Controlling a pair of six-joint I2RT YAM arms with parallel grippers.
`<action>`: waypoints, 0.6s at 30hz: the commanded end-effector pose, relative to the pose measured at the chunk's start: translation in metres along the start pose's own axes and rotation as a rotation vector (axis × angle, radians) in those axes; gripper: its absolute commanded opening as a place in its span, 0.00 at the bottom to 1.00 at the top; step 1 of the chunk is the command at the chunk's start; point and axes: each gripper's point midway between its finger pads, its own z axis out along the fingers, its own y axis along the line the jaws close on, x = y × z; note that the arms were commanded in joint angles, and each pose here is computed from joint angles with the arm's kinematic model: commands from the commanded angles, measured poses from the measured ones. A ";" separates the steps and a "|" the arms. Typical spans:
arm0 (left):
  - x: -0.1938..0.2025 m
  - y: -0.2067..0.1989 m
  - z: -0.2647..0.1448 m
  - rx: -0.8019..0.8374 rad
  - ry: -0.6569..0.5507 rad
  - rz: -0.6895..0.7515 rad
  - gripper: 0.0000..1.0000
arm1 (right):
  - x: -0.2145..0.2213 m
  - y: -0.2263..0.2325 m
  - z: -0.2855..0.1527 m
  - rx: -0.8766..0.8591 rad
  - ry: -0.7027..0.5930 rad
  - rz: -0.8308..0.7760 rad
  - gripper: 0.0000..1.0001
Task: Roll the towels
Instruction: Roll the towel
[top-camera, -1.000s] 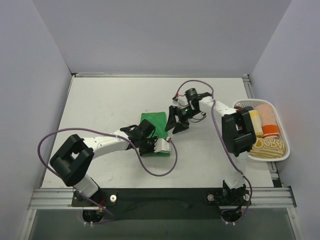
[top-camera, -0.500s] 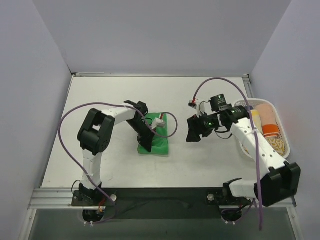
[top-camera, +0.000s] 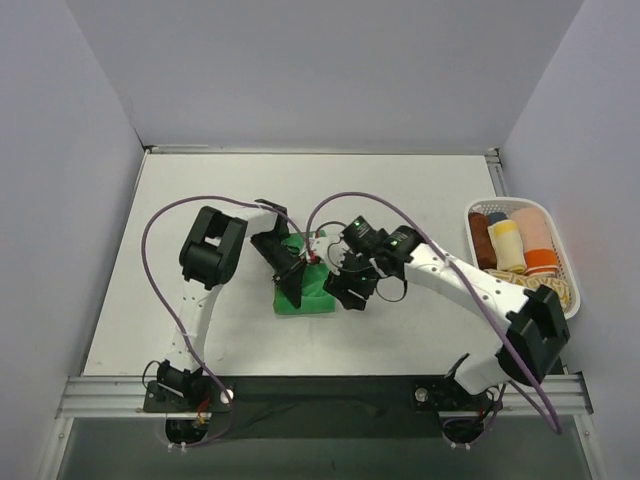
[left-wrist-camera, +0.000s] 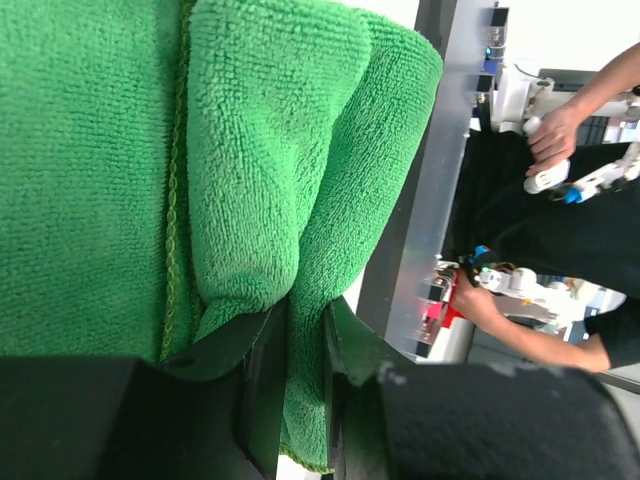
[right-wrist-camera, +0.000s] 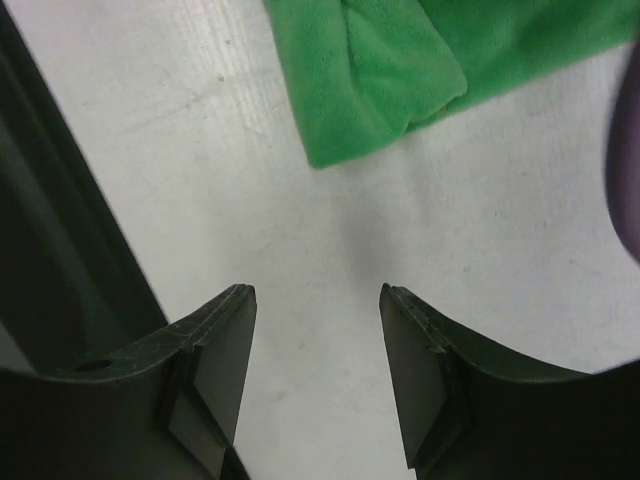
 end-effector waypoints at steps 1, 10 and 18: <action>0.032 0.032 0.004 -0.053 0.151 -0.010 0.20 | -0.030 -0.016 0.014 0.133 -0.026 -0.141 0.53; 0.036 0.040 0.004 -0.034 0.158 -0.034 0.26 | -0.061 0.010 0.072 0.157 -0.076 -0.361 0.65; 0.033 0.042 -0.001 -0.005 0.149 -0.040 0.27 | -0.044 0.006 0.118 0.221 -0.068 -0.493 0.64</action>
